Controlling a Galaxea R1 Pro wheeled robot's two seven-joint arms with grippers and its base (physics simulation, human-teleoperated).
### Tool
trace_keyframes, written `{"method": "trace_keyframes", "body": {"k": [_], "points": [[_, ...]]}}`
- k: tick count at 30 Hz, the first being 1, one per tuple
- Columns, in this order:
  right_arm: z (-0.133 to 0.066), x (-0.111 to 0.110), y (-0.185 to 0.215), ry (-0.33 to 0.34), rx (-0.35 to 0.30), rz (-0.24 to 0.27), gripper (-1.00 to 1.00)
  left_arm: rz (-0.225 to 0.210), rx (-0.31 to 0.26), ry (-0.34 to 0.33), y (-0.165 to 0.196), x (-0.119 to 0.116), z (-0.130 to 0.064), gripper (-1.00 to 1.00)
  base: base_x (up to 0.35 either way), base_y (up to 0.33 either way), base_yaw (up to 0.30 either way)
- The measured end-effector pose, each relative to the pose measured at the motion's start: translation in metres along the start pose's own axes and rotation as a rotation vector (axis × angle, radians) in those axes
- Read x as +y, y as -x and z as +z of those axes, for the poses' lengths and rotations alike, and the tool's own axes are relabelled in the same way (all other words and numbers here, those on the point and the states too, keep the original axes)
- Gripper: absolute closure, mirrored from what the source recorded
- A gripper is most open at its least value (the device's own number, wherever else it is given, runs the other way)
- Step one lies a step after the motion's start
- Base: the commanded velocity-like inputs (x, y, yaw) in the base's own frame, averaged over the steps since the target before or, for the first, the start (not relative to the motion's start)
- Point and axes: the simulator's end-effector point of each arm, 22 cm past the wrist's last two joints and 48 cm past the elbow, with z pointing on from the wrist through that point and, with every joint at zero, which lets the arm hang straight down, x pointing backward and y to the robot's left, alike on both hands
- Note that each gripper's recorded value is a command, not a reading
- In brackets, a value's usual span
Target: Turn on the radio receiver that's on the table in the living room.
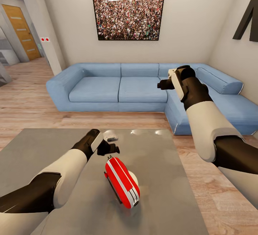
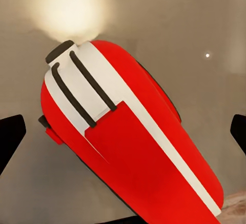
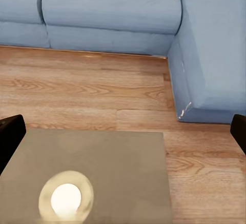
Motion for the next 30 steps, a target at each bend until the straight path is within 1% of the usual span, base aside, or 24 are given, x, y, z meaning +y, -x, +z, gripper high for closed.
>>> {"method": "trace_keyframes", "body": {"k": [4,8,13,17,30], "points": [[0.0,0.0,0.0,0.0,0.001,0.0,-1.0,-0.005,-0.014,0.003,-0.001,0.002,0.005,-1.0,0.0,0.0,0.0],[0.0,0.0,0.0,0.0,0.001,0.0,-1.0,-0.007,-0.014,0.004,-0.003,0.003,0.008,-1.0,0.0,0.0,0.0],[0.0,0.0,0.0,0.0,0.001,0.0,-1.0,-0.008,-0.011,0.004,-0.005,0.002,0.01,-1.0,0.0,0.0,0.0],[0.0,0.0,0.0,0.001,0.0,0.0,-1.0,-0.01,0.006,0.005,-0.012,0.003,0.014,-1.0,0.0,0.0,0.0],[-0.001,0.011,0.001,0.014,-0.001,-0.003,-1.0,-0.02,0.007,0.012,-0.025,0.007,0.029,-1.0,0.0,0.0,0.0]]}}
